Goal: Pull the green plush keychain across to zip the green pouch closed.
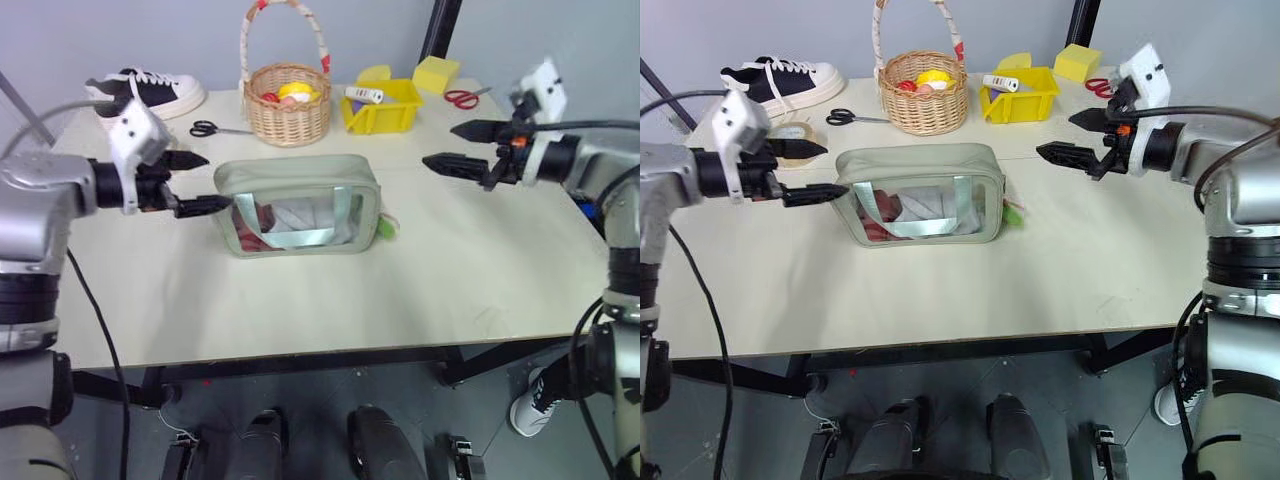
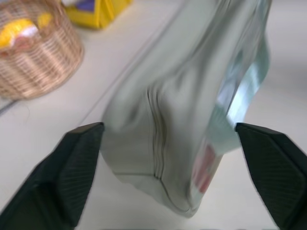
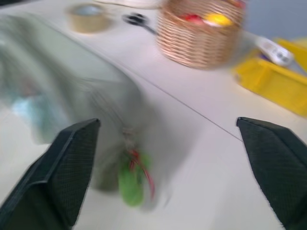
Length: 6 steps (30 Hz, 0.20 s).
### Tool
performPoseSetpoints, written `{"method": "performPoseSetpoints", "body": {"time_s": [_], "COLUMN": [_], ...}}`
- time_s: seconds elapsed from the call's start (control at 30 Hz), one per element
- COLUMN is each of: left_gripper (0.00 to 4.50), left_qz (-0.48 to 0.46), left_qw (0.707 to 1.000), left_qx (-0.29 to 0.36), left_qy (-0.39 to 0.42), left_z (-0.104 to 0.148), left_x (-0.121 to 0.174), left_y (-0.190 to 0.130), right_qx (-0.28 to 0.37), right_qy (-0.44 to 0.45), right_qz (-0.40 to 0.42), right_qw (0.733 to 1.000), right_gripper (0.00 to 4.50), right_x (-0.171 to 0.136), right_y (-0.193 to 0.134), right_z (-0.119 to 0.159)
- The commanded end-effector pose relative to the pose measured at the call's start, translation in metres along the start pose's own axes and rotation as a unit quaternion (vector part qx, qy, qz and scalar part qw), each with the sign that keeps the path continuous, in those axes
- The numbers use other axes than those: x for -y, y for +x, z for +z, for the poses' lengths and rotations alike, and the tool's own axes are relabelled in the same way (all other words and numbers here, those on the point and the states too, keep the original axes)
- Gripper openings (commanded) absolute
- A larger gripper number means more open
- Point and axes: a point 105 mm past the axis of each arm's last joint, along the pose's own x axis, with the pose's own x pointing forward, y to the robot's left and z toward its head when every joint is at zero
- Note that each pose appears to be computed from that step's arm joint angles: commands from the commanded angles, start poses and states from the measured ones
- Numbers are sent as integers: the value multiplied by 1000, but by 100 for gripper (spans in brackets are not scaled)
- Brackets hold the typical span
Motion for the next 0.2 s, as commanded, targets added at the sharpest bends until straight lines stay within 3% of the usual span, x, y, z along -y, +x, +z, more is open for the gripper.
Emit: {"method": "performPoseSetpoints", "body": {"time_s": [0.03, 0.2], "left_gripper": [447, 447], "left_qz": [38, 46], "left_qw": [999, 999], "left_qx": [12, 9], "left_qy": [9, 3], "left_z": [11, 4], "left_x": [-10, -10], "left_y": [-14, -15], "right_qx": [10, -4], "right_qy": [-36, -62], "right_qz": [36, 49], "right_qw": [999, 997], "right_gripper": [450, 450], "right_x": [-18, -29], "right_y": [0, 5], "right_z": [20, 14]}}
